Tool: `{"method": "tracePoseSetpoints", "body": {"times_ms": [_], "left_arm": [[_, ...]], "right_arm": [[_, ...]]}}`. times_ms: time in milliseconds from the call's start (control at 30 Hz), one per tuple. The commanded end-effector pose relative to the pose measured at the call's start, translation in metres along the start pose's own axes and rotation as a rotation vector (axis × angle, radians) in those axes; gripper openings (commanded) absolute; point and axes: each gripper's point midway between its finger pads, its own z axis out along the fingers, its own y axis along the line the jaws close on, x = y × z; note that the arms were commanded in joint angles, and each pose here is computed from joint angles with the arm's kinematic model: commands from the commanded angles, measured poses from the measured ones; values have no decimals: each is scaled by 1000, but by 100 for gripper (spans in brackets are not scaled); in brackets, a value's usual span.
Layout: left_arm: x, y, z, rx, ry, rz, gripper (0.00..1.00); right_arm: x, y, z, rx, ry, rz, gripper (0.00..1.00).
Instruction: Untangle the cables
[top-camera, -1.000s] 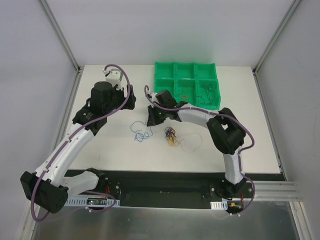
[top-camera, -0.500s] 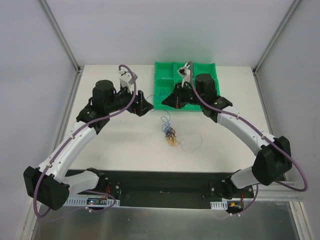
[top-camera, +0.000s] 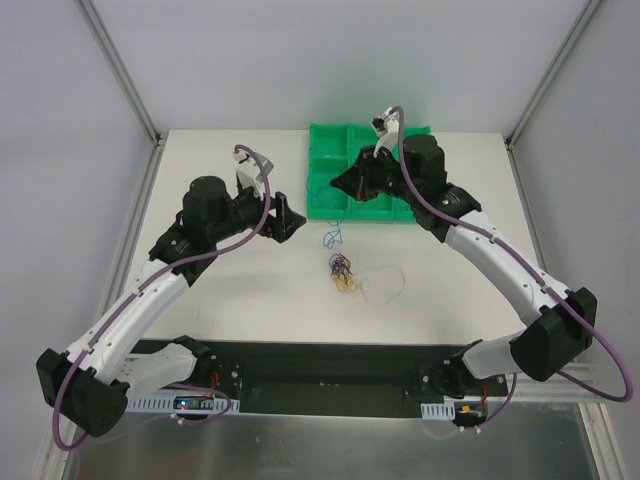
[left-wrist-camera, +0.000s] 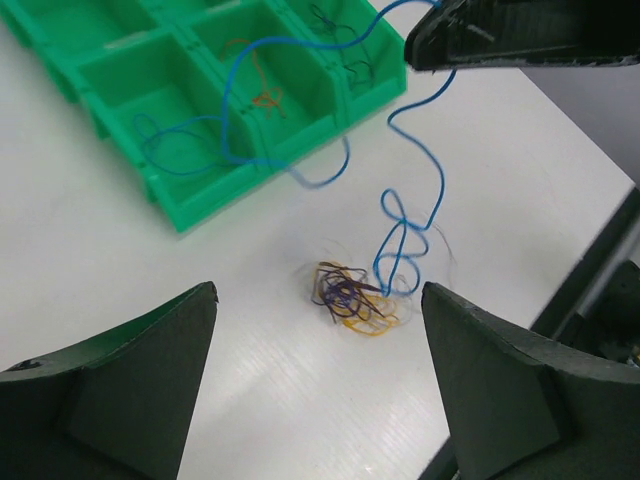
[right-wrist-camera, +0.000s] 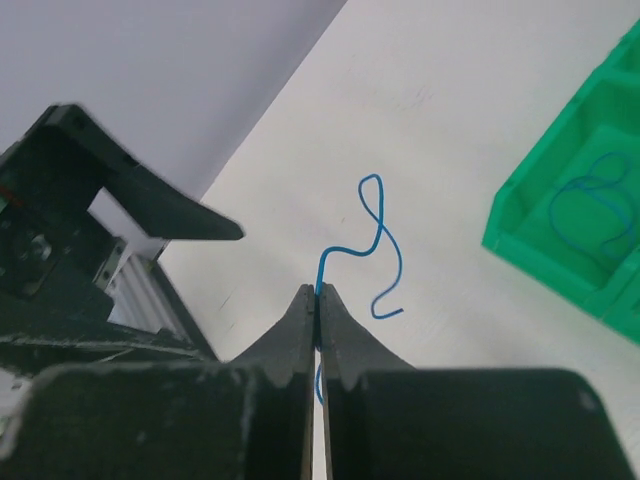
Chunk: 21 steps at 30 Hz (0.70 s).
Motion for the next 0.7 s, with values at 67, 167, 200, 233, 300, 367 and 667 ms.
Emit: {"method": "tracePoseSetpoints", "body": {"times_ms": [67, 167, 200, 233, 300, 367, 667], "left_arm": [[-33, 35, -24, -251, -153, 64, 84], [-32, 33, -23, -243, -140, 59, 83], [-32, 33, -23, -242, -142, 55, 83], [-32, 32, -23, -237, -143, 52, 83], [-33, 31, -23, -232, -143, 53, 83], [-32, 31, -23, -231, -143, 51, 83], [-34, 29, -24, -224, -146, 53, 83]], "right_arm": [[-68, -39, 13, 249, -177, -110, 0], [-82, -69, 33, 343, -192, -132, 0], [-85, -76, 40, 354, -195, -147, 0], [-89, -83, 48, 364, -204, -170, 0], [-98, -98, 65, 388, -239, -231, 0], [-107, -119, 79, 452, -274, -276, 0], [-73, -192, 138, 570, -172, -333, 0]]}}
